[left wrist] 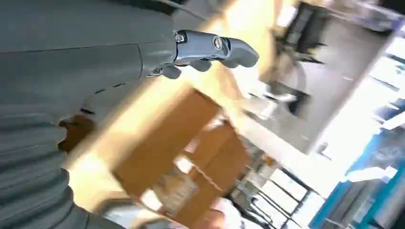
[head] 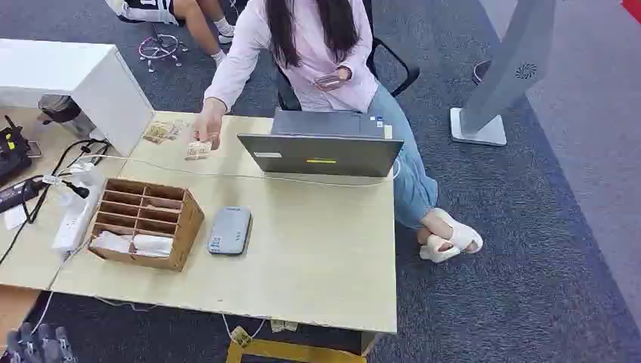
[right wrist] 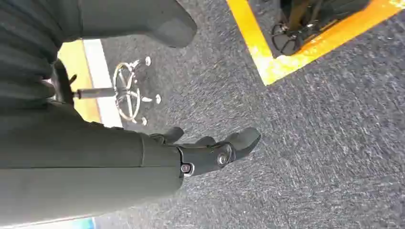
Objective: Pass the card to the sensor for recognition and then transmit it.
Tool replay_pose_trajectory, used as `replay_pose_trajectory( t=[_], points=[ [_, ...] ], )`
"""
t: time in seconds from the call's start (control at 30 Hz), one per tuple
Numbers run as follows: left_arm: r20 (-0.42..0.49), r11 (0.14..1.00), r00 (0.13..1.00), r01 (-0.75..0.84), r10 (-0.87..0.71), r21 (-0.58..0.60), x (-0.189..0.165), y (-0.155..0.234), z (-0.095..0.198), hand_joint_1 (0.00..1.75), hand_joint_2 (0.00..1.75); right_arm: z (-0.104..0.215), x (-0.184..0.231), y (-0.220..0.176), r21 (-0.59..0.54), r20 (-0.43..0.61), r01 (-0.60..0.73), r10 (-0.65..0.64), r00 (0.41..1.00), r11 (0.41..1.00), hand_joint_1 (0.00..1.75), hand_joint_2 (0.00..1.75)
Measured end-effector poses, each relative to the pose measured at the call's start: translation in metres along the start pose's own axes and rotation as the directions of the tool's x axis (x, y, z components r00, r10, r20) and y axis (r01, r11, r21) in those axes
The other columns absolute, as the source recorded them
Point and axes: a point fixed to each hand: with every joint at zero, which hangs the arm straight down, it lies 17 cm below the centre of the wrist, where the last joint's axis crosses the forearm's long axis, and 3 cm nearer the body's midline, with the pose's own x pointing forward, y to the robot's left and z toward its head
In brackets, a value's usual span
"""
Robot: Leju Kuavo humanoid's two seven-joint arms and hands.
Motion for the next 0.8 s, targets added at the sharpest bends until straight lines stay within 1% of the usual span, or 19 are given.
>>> replay_pose_trajectory(
  t=[0.13,0.27,0.5,0.8],
  points=[
    [0.071,0.993,0.997,0.014,-0.006,-0.120,0.022,-0.040,-0.020,0.00,1.75,0.001,-0.003,0.004,0.018,-0.006,-0.048,0.048,0.999,0.999,0.00,1.75],
    [0.102,0.976,0.991,0.103,-0.084,-0.192,0.022,-0.069,-0.037,0.00,1.75,0.001,-0.003,0.005,0.031,-0.003,-0.093,0.093,0.996,0.995,0.00,1.75],
    [0.132,0.925,0.963,0.264,-0.236,-0.272,0.002,-0.111,-0.065,0.00,1.75,0.001,-0.001,0.005,0.041,0.007,-0.148,0.148,0.989,0.988,0.00,1.75],
    [0.172,0.819,0.899,0.439,-0.403,-0.371,-0.036,-0.170,-0.095,0.00,1.75,0.001,0.002,0.005,0.051,0.022,-0.200,0.199,0.980,0.978,0.00,1.75]
  ],
)
